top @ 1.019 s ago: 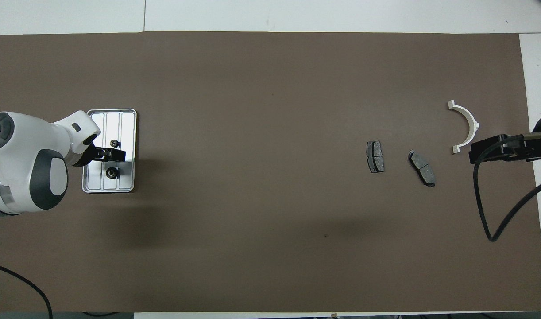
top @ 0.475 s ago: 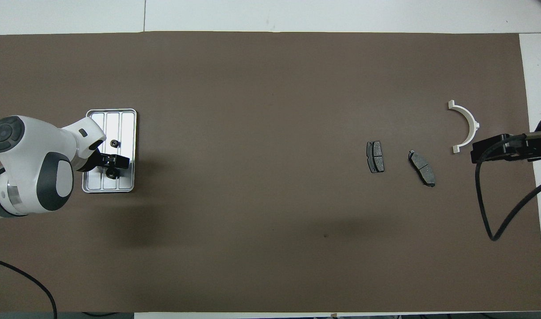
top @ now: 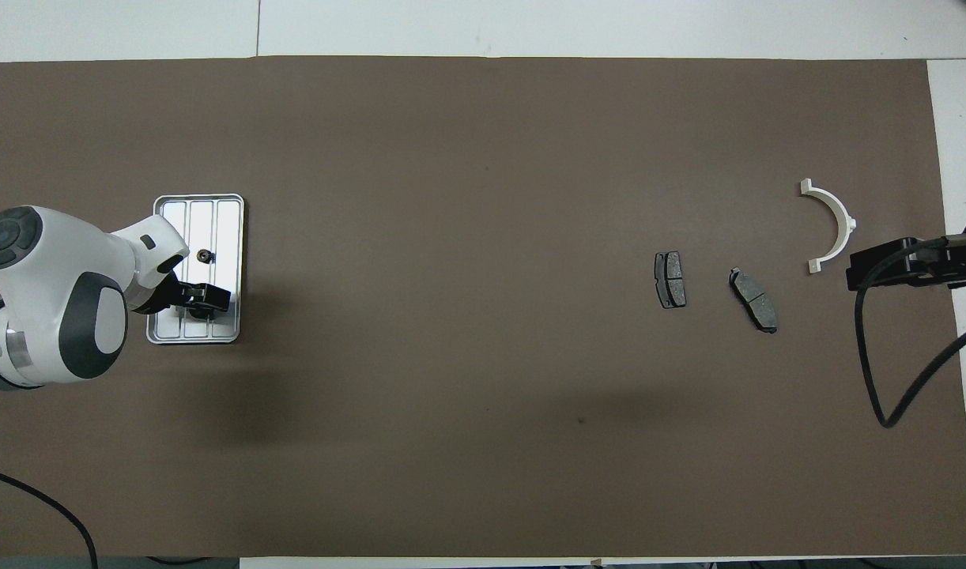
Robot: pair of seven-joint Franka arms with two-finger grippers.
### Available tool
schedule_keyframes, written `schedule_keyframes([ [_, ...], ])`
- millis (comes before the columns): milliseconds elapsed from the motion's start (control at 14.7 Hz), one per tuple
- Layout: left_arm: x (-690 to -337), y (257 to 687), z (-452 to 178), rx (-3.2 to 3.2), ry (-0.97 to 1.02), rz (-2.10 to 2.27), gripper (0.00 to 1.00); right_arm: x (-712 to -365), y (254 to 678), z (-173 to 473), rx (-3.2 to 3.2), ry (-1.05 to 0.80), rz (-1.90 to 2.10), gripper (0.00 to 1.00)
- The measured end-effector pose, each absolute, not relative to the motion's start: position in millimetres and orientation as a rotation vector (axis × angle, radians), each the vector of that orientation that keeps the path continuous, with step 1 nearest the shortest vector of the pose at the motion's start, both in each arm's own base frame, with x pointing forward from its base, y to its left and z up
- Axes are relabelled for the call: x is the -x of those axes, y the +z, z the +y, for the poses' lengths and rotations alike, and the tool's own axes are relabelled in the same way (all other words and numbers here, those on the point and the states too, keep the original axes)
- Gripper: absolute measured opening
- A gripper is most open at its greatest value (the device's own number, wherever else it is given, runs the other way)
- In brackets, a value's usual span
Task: Place bearing gear from tray to pile
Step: 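Lower the left gripper and grasp the black bearing on the tray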
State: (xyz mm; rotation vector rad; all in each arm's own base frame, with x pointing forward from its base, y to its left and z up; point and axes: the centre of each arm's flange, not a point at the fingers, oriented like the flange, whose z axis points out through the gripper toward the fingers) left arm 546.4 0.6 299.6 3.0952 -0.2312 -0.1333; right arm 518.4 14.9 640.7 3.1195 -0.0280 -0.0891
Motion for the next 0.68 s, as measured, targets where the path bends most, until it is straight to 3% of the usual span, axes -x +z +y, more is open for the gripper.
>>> schedule_keyframes([
  [136, -546.4, 300.7, 0.6, -3.095, -0.131, -0.233, 0.90, -518.4, 640.7, 14.9, -3.120, -0.089, -0.028, 1.00],
  [407, -546.6, 300.9, 0.6, -3.096, -0.128, -0.233, 0.90, -518.3, 640.6, 14.9, -3.120, -0.090, -0.028, 1.00],
  [679, -545.6, 299.3, 0.6, -3.096, -0.129, -0.233, 0.80, -518.4, 640.6, 14.9, -3.120, -0.090, -0.028, 1.00],
])
